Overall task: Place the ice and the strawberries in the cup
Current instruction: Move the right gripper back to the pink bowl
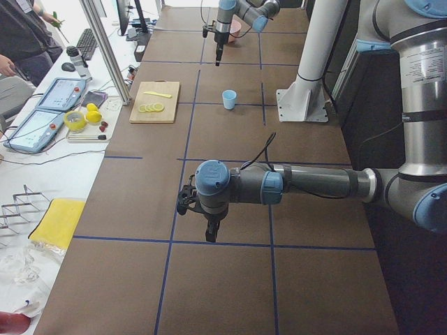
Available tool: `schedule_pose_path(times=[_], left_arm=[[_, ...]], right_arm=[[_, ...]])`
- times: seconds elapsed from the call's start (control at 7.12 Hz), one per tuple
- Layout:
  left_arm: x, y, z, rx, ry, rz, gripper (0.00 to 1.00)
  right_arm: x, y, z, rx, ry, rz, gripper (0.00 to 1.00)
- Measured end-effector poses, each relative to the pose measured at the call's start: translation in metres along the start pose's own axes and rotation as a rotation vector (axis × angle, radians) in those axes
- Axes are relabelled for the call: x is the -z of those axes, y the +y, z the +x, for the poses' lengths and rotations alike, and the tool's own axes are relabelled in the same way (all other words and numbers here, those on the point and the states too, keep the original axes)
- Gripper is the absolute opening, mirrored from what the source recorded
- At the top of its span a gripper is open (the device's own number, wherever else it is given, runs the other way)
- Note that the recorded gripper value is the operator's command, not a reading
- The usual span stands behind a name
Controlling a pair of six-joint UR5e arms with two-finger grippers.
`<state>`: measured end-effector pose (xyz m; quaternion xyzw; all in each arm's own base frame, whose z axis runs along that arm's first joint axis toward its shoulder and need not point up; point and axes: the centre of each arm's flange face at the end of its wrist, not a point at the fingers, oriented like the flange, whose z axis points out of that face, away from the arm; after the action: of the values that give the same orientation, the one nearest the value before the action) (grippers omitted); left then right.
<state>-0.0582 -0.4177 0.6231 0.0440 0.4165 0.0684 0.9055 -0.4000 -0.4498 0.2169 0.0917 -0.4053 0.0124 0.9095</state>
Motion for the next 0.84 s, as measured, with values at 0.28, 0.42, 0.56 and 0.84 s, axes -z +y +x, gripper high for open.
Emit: schedule_pose_path(times=[0.28,0.42,0.56,0.84], left_arm=[[0.000,0.000,0.000,0.001,0.000,-0.001,1.00],[0.000,0.001,0.000,0.001,0.001,-0.001,1.00],[0.000,0.001,0.000,0.001,0.001,-0.001,1.00],[0.000,0.001,0.000,0.001,0.001,-0.001,1.00]], right_arm=[[0.014,-0.013,0.133,0.189,0.041,-0.063,1.00],[0.028,-0.020,0.202,0.265,0.039,-0.100,1.00],[0.043,-0.022,0.268,0.329,0.040,-0.121,1.00],[0.067,-0.010,0.374,0.461,0.058,-0.140,1.00]])
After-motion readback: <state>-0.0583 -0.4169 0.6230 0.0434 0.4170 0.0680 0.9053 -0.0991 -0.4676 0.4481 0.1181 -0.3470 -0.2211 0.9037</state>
